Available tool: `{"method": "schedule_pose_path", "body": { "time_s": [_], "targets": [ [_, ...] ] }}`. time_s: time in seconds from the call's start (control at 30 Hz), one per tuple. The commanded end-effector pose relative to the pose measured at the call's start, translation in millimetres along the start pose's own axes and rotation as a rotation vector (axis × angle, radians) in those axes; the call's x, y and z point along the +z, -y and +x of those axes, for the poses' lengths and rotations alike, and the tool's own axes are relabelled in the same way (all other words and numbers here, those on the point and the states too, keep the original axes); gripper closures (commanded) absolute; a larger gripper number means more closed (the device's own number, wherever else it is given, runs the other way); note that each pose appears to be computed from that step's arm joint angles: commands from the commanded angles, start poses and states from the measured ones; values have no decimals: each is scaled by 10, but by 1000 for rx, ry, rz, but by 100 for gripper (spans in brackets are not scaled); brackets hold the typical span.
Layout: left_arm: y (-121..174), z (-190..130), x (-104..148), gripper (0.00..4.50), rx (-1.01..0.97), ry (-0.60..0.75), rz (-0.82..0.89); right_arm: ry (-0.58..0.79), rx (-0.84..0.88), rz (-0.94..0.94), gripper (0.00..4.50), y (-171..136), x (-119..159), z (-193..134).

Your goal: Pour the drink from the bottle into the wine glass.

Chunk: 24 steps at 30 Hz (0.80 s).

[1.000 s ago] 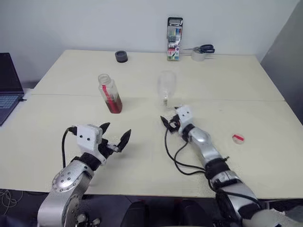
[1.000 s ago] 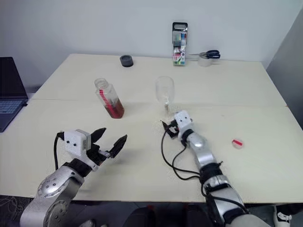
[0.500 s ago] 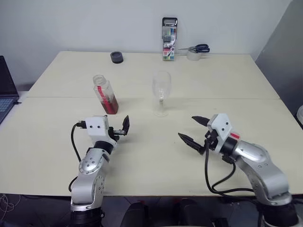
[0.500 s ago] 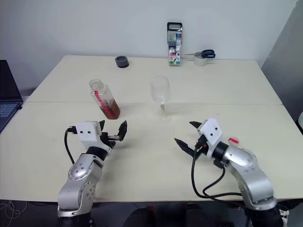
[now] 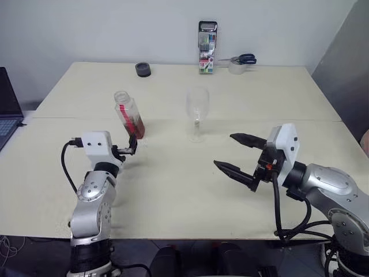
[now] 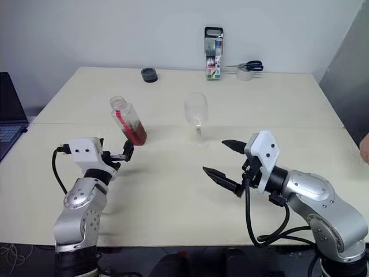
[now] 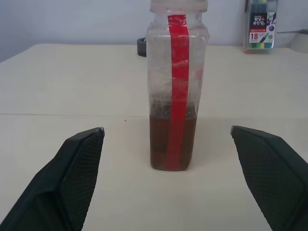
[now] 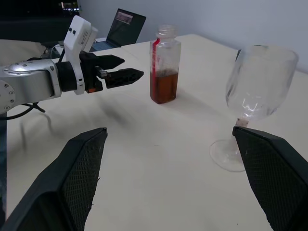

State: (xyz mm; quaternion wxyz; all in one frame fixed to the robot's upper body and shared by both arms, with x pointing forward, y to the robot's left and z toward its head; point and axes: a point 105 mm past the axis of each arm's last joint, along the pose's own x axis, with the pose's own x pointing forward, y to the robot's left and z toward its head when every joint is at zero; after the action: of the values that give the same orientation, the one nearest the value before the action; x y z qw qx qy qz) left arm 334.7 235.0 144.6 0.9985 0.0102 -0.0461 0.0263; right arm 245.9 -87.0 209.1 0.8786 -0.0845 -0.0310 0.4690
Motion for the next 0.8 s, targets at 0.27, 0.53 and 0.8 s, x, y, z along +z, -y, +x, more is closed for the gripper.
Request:
{"method": "schedule_pose_path", "body": {
  "time_s": [0.27,0.53,0.8],
  "targets": [
    [11,129,121,0,-66,21,-24,43,-26,-31,4,24,166,-9],
    [-29,260,151,0,-93,20,-16,45,-33,-33,4,58,236,36],
    [22,392,161,0,-134,25,-7,44,-46,-33,4,67,238,26]
  ]
}}
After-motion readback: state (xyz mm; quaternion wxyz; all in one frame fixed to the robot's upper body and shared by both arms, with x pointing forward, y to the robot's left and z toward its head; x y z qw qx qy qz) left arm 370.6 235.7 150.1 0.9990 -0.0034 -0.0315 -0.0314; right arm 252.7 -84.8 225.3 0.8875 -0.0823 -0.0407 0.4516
